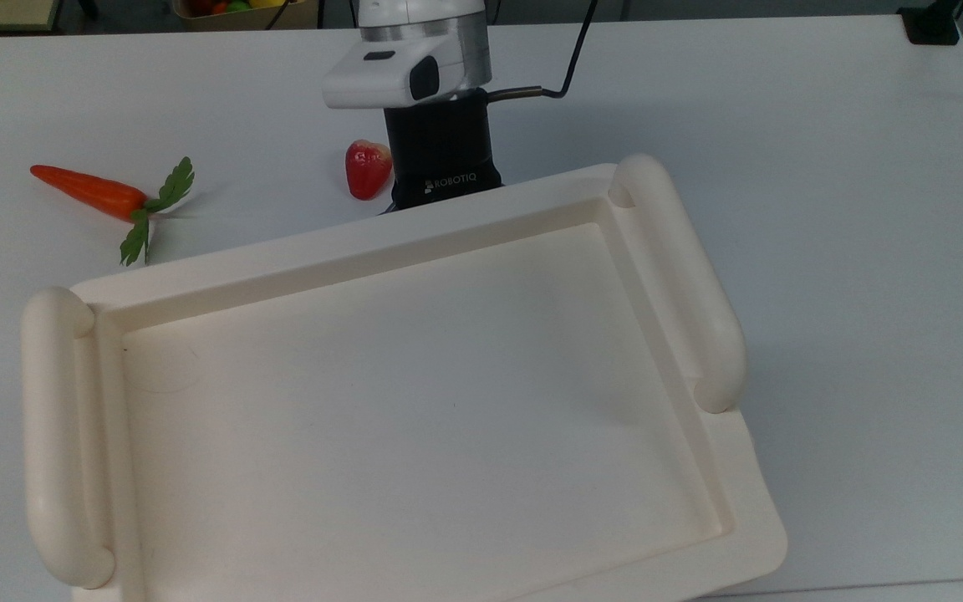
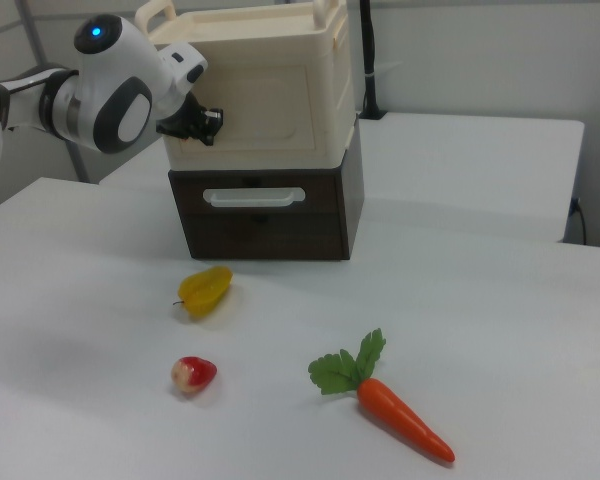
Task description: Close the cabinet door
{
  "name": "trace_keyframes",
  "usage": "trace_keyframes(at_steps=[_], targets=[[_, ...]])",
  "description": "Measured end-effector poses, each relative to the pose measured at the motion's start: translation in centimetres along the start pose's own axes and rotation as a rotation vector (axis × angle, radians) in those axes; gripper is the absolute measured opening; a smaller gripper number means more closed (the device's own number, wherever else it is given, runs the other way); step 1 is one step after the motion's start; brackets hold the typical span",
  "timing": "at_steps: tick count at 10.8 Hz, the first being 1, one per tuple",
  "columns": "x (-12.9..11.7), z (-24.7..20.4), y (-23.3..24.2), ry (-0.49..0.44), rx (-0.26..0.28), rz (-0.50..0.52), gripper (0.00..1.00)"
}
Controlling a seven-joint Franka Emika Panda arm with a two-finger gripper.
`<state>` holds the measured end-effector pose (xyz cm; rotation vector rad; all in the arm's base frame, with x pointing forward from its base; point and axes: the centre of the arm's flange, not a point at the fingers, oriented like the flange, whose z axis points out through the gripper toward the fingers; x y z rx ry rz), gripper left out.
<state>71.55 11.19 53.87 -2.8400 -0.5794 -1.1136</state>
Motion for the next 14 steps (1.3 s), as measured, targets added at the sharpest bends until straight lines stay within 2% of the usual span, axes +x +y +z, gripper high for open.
trace_keyframes(at_steps=[2,4,6,8,10,12,14], targets=[[0.3,-0.3,-0.1,0.004,-0.001,0.039,0.01],[0.3,-1.1,-0.1,-0.047,0.010,0.131,0.02],[-0.8,-4.1,1.7,-0.246,-0.016,0.245,0.04],[-2.8,-7.0,4.0,-0.414,-0.052,0.329,0.10],[-4.6,-8.4,6.5,-0.505,-0.077,0.403,0.28],[-7.7,-8.9,10.7,-0.603,-0.099,0.486,0.57],[-9.7,-9.4,13.2,-0.665,-0.147,0.505,0.85]])
